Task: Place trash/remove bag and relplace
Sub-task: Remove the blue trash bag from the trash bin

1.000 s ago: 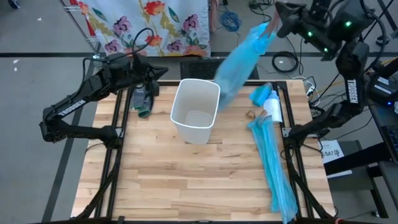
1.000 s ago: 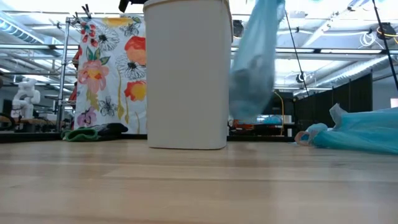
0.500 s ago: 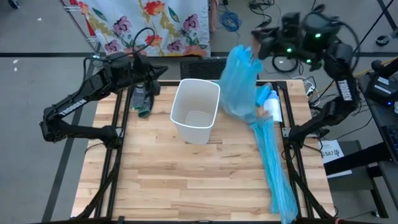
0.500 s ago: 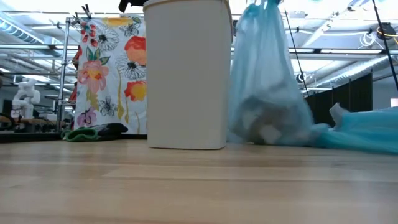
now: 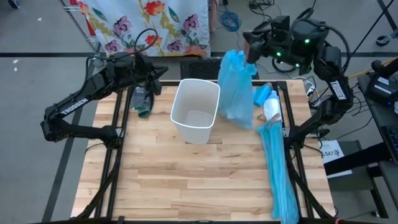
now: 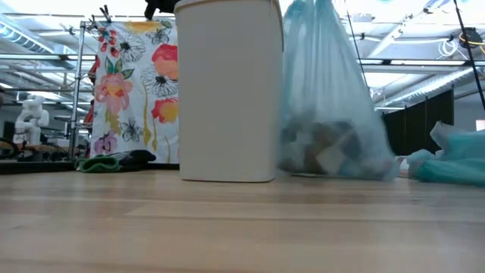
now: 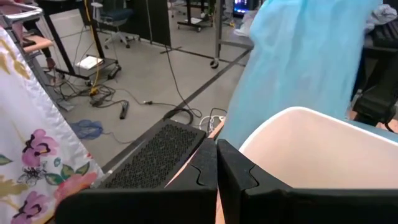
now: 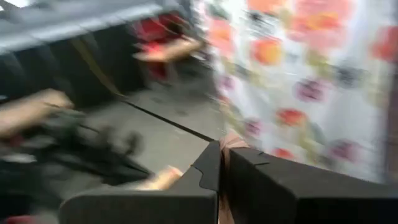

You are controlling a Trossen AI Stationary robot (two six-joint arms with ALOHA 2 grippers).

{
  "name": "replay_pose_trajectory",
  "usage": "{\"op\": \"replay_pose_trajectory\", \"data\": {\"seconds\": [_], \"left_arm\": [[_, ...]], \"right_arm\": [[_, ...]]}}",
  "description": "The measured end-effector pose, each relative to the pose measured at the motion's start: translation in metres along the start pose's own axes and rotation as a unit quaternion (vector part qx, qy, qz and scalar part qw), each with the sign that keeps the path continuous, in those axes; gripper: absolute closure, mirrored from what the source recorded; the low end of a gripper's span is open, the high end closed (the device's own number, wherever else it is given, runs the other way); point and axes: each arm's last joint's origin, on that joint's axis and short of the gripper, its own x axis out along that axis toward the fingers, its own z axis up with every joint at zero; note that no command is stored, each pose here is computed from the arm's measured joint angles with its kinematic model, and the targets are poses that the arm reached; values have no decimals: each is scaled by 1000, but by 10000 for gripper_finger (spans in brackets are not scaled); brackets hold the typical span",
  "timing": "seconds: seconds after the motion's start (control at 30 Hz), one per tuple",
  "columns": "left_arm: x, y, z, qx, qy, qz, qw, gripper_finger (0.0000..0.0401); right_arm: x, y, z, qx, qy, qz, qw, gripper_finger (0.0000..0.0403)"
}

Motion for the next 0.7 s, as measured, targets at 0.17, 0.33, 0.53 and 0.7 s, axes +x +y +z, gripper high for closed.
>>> {"op": "replay_pose_trajectory", "data": {"seconds": [0.17, 0.33, 0.53, 0.7], "left_arm": [[0, 0, 0, 0, 0, 0, 1000, 401], [0, 0, -1, 0, 5, -1, 1000, 401], [0, 0, -5, 0, 24, -2, 1000, 401], [-1, 0, -10, -22, 52, 3, 998, 401]], "right_arm": [[1, -22, -22, -17, 91, -149, 984, 403], [12, -39, -47, -12, 195, -242, 950, 403], [53, -36, -77, -30, 293, -239, 925, 403], [84, -42, -98, -6, 353, -233, 906, 403]]}}
